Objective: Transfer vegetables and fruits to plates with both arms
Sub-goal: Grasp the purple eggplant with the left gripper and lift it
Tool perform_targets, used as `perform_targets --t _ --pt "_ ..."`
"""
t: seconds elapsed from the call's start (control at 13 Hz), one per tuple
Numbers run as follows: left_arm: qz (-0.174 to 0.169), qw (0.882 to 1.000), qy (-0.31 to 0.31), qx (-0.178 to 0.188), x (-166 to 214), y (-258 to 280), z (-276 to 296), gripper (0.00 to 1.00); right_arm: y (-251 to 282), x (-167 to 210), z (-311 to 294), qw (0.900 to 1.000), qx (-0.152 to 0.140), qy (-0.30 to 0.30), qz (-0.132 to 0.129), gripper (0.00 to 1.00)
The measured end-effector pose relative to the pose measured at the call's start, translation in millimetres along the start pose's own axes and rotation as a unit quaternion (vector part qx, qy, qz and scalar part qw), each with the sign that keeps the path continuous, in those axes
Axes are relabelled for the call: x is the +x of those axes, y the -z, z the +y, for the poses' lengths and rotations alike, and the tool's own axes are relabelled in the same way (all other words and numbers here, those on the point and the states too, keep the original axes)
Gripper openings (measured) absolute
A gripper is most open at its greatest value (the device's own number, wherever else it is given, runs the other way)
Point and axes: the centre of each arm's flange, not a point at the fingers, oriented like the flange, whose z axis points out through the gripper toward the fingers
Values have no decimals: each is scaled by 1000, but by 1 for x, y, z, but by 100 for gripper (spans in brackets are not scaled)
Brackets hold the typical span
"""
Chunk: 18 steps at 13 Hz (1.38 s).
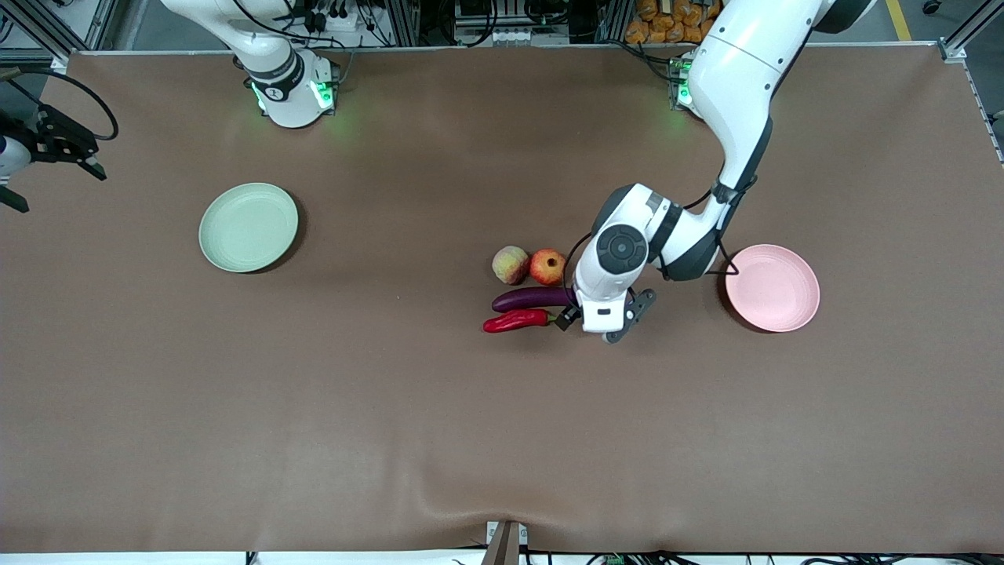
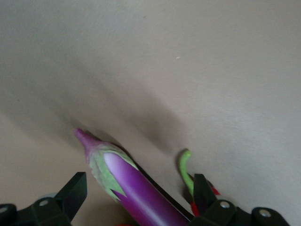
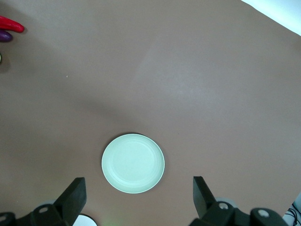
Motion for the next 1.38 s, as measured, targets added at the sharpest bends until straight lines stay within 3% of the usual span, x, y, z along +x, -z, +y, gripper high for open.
perform_targets --t 0.23,0.46,0.85,1.23,1.38 --pt "2 999 32 -14 -9 -19 -24 100 -1 1 -3 998 13 -68 1 100" --pt "2 999 42 -7 -11 -27 -35 100 -1 3 -7 984 27 -176 4 100" --pt "3 999 47 -14 -10 -28 -36 97 0 6 -13 978 28 -205 4 100" --pt "5 996 88 -22 -6 -25 -34 47 0 5 -11 977 27 -213 5 100" --pt "6 996 90 -28 -4 -20 -31 41 0 5 -10 976 27 -217 5 100"
